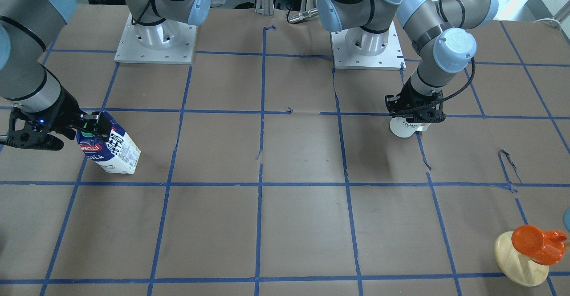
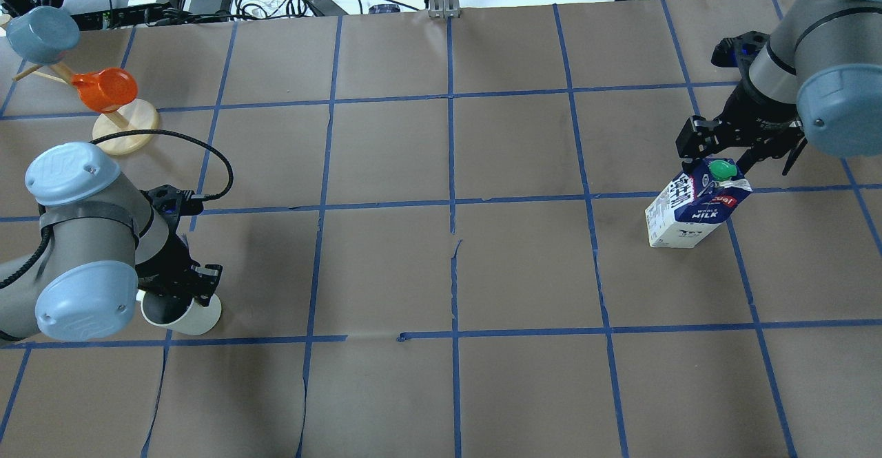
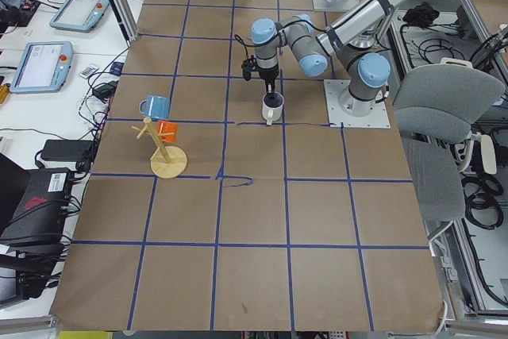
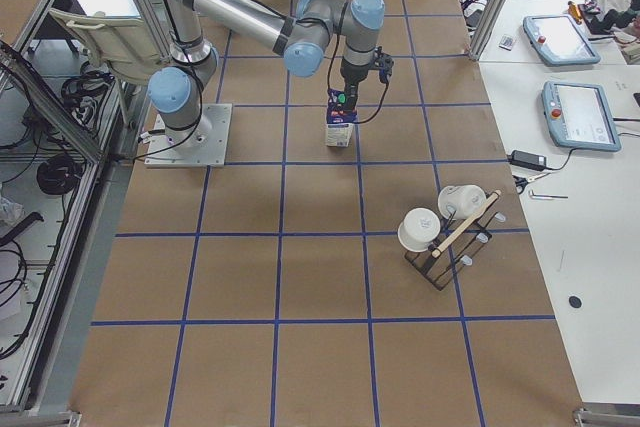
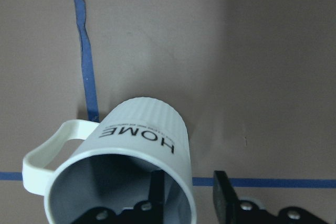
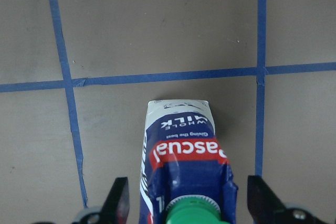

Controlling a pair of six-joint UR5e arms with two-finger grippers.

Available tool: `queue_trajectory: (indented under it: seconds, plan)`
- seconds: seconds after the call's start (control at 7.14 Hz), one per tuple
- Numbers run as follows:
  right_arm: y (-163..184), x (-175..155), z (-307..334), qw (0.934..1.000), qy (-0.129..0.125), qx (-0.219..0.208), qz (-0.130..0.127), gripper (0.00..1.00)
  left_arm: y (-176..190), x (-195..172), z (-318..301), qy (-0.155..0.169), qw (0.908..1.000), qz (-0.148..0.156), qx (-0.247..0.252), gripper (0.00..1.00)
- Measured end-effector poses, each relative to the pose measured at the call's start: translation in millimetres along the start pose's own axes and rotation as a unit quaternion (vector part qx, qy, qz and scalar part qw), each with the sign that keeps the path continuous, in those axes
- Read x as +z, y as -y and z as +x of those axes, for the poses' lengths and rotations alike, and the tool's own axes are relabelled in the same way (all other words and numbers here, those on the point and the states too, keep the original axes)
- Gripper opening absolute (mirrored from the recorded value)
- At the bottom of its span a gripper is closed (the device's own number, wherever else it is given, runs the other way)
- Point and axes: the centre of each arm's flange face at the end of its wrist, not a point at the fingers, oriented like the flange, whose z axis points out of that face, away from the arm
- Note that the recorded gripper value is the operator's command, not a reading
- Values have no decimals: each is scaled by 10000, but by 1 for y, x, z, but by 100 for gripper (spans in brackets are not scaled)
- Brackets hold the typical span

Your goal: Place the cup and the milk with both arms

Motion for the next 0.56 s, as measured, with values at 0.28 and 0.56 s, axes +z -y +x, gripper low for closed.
queue_trajectory:
  seconds: [0.28,0.56]
  plan:
    - [-1,2,0,10000,21,7,-79,79,1,-1,0,10,10000,7,-1,0]
    - [-4,4,-1,9998,41,12,-212,68,7,-11,-2,30,10000,39,-38,0]
